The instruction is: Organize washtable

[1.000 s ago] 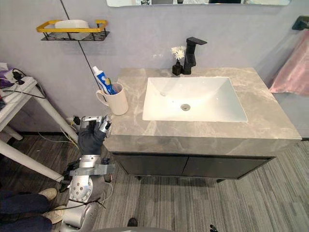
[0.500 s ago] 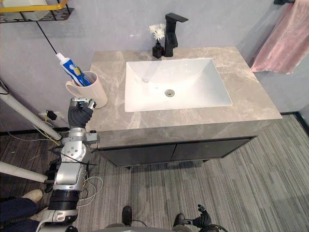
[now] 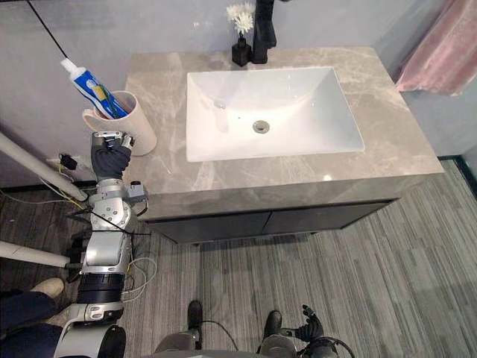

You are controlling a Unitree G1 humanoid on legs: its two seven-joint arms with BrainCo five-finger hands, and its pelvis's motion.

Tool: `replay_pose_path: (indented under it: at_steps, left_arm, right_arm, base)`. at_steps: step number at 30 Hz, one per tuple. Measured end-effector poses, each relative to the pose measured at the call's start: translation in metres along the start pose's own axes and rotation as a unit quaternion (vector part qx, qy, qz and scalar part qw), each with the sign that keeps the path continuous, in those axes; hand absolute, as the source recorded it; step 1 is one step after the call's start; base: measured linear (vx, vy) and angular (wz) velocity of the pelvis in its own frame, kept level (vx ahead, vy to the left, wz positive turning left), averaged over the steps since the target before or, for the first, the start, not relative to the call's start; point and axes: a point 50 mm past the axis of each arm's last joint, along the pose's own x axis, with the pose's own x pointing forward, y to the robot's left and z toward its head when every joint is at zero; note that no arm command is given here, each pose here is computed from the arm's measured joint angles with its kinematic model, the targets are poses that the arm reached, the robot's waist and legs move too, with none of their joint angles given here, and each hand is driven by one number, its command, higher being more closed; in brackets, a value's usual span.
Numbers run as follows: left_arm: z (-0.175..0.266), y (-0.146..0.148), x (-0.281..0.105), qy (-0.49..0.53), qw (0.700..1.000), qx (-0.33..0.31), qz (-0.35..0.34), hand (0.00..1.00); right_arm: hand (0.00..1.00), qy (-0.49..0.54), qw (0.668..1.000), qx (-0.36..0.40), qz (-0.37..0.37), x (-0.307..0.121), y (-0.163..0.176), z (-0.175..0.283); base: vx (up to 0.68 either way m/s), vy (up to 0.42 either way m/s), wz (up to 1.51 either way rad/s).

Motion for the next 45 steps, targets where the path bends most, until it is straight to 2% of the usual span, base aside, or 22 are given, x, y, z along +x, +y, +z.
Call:
replay_pose_path:
  at_steps: [14,22,45]
  left_arm:
    - [0.003,-0.003,0.007,0.001,1.0,0.001,0.013,1.0]
    - [0.002,0.009,0.008,0.004,0.998,0.021,0.058,1.0]
    - [0.001,0.025,0.01,0.007,0.995,0.017,0.1,1.0]
  right_arm:
    - [0.0,-0.014,1.0,-0.006,-0.001,0.001,-0.001,0.006]
    - [0.0,-0.033,0.999,-0.015,0.002,0.001,0.0,0.014]
    - [0.0,-0.046,0.999,-0.027,0.003,0.001,0.0,0.02]
  base:
    - [0.0,0.0,-0.01]
    - [-0.03,-0.004,-0.11]
    - [0.0,-0.001,-0.02]
